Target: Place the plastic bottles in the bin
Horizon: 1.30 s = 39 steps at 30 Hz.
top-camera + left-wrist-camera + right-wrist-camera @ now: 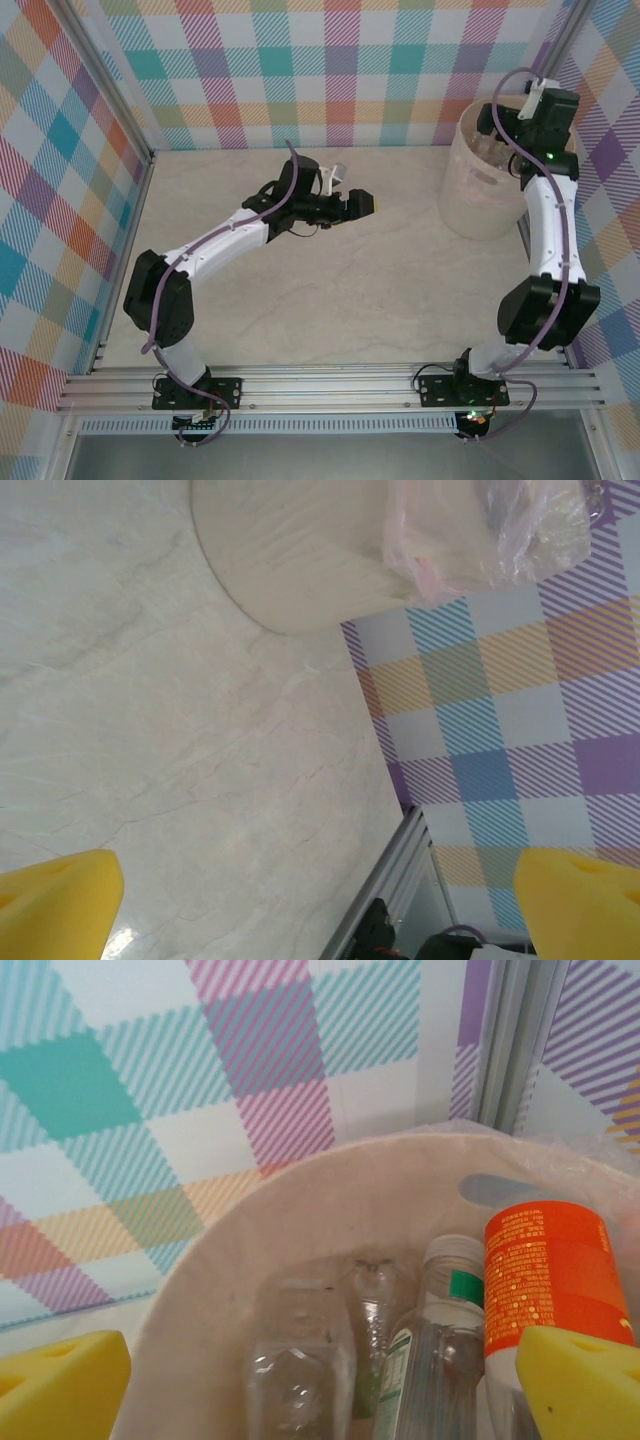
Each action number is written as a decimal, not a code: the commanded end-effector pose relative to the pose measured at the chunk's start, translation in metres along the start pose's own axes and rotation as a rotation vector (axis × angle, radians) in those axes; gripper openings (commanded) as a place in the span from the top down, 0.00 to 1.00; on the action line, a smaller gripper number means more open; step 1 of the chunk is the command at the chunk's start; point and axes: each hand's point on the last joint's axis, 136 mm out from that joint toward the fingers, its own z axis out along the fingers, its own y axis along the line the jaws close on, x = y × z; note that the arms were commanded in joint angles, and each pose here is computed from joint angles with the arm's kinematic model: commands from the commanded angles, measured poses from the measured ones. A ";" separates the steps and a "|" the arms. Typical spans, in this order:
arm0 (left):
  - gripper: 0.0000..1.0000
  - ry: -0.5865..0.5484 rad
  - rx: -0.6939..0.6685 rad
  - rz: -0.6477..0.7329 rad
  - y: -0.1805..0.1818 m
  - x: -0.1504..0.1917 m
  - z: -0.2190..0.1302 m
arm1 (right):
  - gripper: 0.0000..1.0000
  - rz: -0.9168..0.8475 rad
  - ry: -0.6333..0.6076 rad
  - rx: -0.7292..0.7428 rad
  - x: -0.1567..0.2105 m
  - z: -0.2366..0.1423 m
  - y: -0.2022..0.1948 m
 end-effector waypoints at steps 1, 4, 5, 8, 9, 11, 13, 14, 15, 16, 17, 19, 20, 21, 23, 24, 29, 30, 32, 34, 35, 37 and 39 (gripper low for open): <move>0.00 -0.126 -0.041 0.092 -0.019 -0.011 -0.035 | 0.00 0.071 -0.035 -0.095 -0.008 -0.039 0.019; 0.00 -0.257 -0.154 0.104 -0.007 -0.020 -0.066 | 0.00 0.110 -0.047 -0.174 -0.001 -0.063 0.034; 0.00 -0.302 -0.190 0.105 -0.003 -0.023 -0.077 | 0.00 0.120 -0.051 -0.205 0.002 -0.071 0.039; 0.00 -0.409 -0.301 0.111 0.012 -0.026 -0.108 | 0.00 0.141 -0.051 -0.314 0.015 -0.092 0.057; 0.00 -0.440 -0.338 0.110 0.018 -0.027 -0.118 | 0.00 0.143 -0.053 -0.348 0.018 -0.099 0.063; 0.00 -0.507 -0.436 0.109 0.035 -0.026 -0.140 | 0.00 0.148 -0.062 -0.414 0.028 -0.113 0.074; 0.00 -0.578 -0.536 0.097 0.051 -0.026 -0.164 | 0.00 0.160 -0.073 -0.463 0.037 -0.124 0.083; 0.00 -0.619 -0.587 0.087 0.061 -0.027 -0.177 | 0.00 0.164 -0.083 -0.494 0.042 -0.130 0.088; 0.00 -0.657 -0.623 0.079 0.067 -0.028 -0.188 | 0.00 0.169 -0.087 -0.517 0.046 -0.134 0.092; 0.00 -0.669 -0.681 0.065 0.080 -0.021 -0.200 | 0.00 0.174 -0.092 -0.544 0.051 -0.140 0.096; 0.00 -0.701 -0.719 0.057 0.087 -0.020 -0.212 | 0.00 0.179 -0.094 -0.565 0.057 -0.142 0.100; 0.00 -0.742 -0.794 0.042 0.104 -0.017 -0.233 | 0.00 0.189 -0.097 -0.595 0.065 -0.146 0.105; 0.00 -0.759 -0.849 0.027 0.117 -0.013 -0.244 | 0.00 0.199 -0.092 -0.611 0.072 -0.146 0.107; 0.00 -0.778 -0.905 0.013 0.128 -0.010 -0.257 | 0.00 0.209 -0.092 -0.629 0.077 -0.147 0.110; 0.00 -0.813 -1.001 0.015 0.146 -0.006 -0.277 | 0.00 0.214 -0.077 -0.651 0.091 -0.144 0.114; 0.00 -0.819 -1.047 0.023 0.155 -0.004 -0.286 | 0.00 0.219 -0.061 -0.639 0.100 -0.141 0.113; 0.00 -0.835 -1.263 0.114 0.194 0.002 -0.311 | 0.00 0.244 0.034 -0.505 0.152 -0.110 0.098; 0.00 -0.827 -1.285 0.120 0.203 0.004 -0.313 | 0.00 0.249 0.055 -0.463 0.164 -0.102 0.092; 0.00 -0.812 -1.316 0.111 0.224 0.009 -0.315 | 0.00 0.246 0.095 -0.395 0.188 -0.086 0.083; 0.00 -0.789 -1.351 0.096 0.245 0.014 -0.315 | 0.00 0.276 0.133 -0.288 0.213 -0.068 0.066; 0.00 -0.776 -1.379 0.087 0.255 0.016 -0.316 | 0.00 0.272 0.149 -0.264 0.226 -0.060 0.061; 0.00 -0.753 -1.418 0.059 0.273 0.020 -0.316 | 0.00 0.239 0.171 -0.236 0.245 -0.048 0.057; 0.00 -0.732 -1.399 0.044 0.290 0.021 -0.307 | 0.00 0.185 0.211 -0.194 0.264 -0.035 0.050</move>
